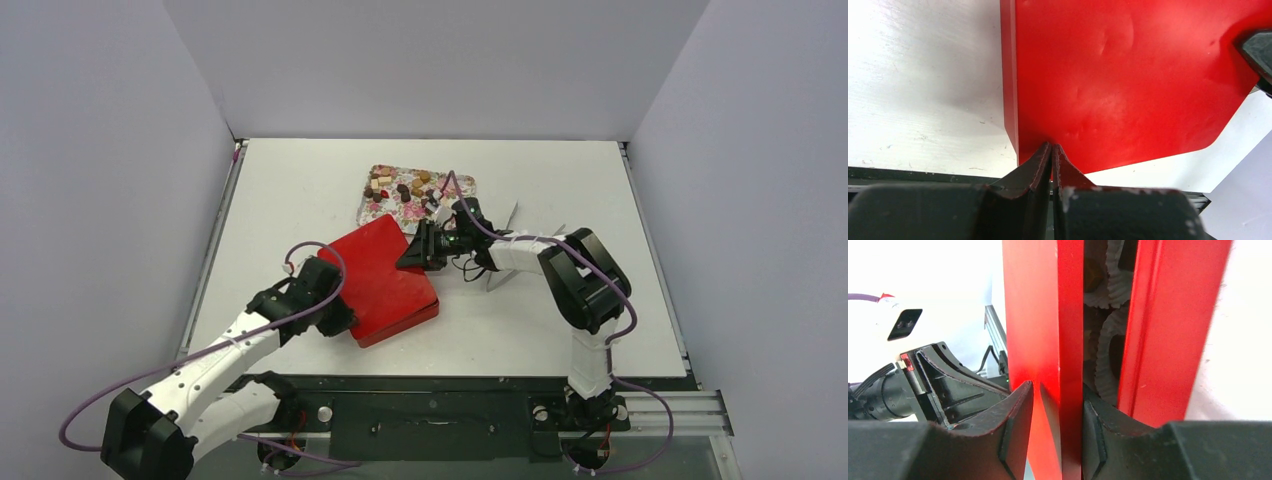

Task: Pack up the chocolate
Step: Close the box lid on the packing box.

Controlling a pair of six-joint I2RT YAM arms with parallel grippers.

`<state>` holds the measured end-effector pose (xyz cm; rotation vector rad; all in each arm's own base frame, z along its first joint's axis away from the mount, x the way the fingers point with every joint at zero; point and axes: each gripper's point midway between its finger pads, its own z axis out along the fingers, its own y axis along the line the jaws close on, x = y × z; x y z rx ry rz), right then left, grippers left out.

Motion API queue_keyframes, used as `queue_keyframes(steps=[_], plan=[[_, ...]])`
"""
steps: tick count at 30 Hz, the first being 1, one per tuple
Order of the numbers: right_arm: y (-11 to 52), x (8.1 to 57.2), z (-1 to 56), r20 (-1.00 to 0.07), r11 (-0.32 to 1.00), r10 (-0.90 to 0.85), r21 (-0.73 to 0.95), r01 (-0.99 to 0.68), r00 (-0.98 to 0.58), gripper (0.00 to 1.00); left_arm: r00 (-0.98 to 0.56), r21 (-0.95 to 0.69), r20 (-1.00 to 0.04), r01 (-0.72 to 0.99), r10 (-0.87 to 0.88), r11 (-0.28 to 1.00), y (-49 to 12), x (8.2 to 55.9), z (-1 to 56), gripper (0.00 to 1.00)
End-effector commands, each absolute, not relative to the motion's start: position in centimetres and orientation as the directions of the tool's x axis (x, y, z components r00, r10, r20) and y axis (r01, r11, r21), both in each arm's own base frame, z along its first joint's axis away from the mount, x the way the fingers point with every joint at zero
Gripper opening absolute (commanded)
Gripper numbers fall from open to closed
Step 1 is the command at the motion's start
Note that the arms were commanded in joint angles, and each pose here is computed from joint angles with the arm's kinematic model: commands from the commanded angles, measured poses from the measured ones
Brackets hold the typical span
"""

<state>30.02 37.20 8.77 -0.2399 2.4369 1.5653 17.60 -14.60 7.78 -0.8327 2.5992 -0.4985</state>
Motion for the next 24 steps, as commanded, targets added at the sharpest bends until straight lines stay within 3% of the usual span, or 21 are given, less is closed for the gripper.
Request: queue_keyframes(steps=[1, 14, 24], plan=[[36.0, 32.0, 11.3, -0.384, 0.412, 0.056, 0.850, -0.329, -0.922, 0.37, -0.761, -0.348, -0.251, -0.506, -0.598, 0.789, -13.4, 17.1, 6.0, 0.03], [32.1, 33.4, 11.4, -0.380, 0.446, 0.150, 0.850, -0.281, -0.913, 0.49, -0.770, -0.329, -0.257, -0.499, -0.585, 0.802, -13.6, 17.8, 6.0, 0.03], [27.1, 34.1, 9.7, -0.396, 0.584, 0.250, 0.790, -0.189, -0.883, 0.63, -0.773, -0.326, -0.263, -0.492, -0.577, 0.807, -13.7, 18.1, 6.3, 0.03]])
